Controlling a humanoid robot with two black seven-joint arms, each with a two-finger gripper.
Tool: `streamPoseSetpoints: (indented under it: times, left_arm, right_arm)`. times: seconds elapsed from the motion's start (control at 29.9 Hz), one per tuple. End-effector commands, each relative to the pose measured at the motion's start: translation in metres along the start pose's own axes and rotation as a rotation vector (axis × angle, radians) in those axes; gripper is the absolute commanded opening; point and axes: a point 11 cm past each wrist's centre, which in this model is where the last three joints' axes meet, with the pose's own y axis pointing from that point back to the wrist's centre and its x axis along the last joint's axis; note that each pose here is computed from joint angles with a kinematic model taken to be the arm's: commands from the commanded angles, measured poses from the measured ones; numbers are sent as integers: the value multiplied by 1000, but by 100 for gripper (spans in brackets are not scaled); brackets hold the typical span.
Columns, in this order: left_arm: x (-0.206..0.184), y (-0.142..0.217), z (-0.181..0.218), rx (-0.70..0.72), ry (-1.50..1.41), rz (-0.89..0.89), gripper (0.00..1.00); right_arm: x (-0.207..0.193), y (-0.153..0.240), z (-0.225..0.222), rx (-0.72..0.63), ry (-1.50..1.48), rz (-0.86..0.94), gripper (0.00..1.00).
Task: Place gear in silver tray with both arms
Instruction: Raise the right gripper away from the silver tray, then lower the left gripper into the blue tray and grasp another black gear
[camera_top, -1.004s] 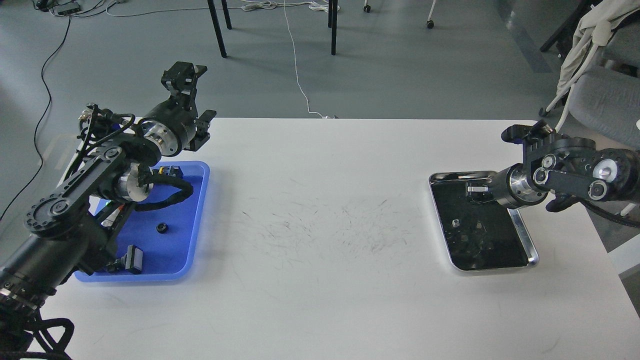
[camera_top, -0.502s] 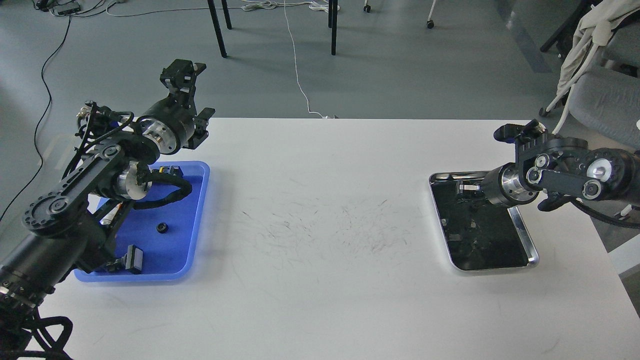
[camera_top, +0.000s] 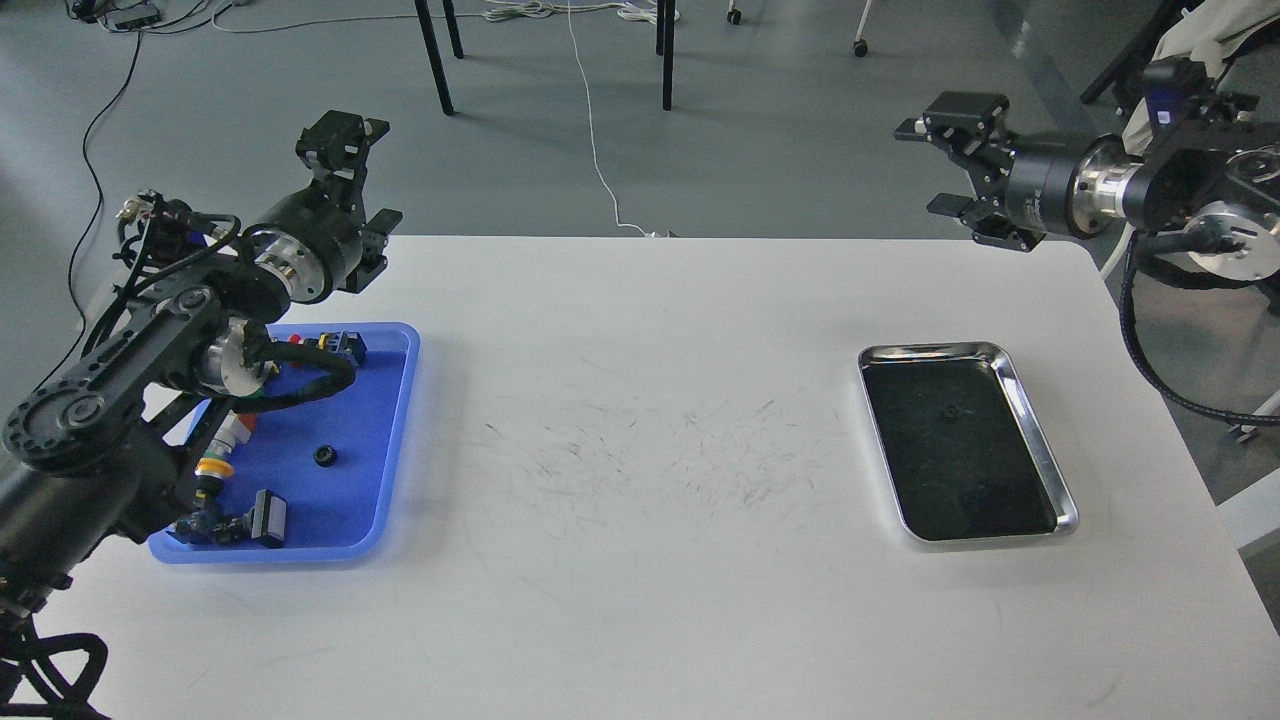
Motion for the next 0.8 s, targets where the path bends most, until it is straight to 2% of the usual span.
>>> streamPoseSetpoints:
  times: [0.0, 0.1, 0.17, 0.27, 0.4, 0.6, 0.77]
  left_arm:
    - [9, 22, 10, 9, -101, -35, 98]
    - [20, 57, 16, 35, -251, -96, 98]
    - [26, 81, 14, 72, -343, -147, 98]
    - [42, 111, 4, 174, -484, -209, 98]
    - [52, 128, -27, 296, -734, -266, 98]
    - [67, 134, -72, 346, -1140, -332, 98]
    - [69, 133, -109, 341, -1364, -394, 98]
  right_arm:
    - [39, 39, 2, 262, -453, 62, 92]
    - [58, 68, 38, 388, -670, 101, 94]
    - [60, 83, 71, 421, -748, 114, 94]
    - [51, 89, 124, 416, -850, 174, 94]
    - [27, 80, 168, 369, -941, 178, 96]
    - [14, 71, 180, 363, -981, 167, 96]
    - [13, 71, 178, 368, -982, 162, 96]
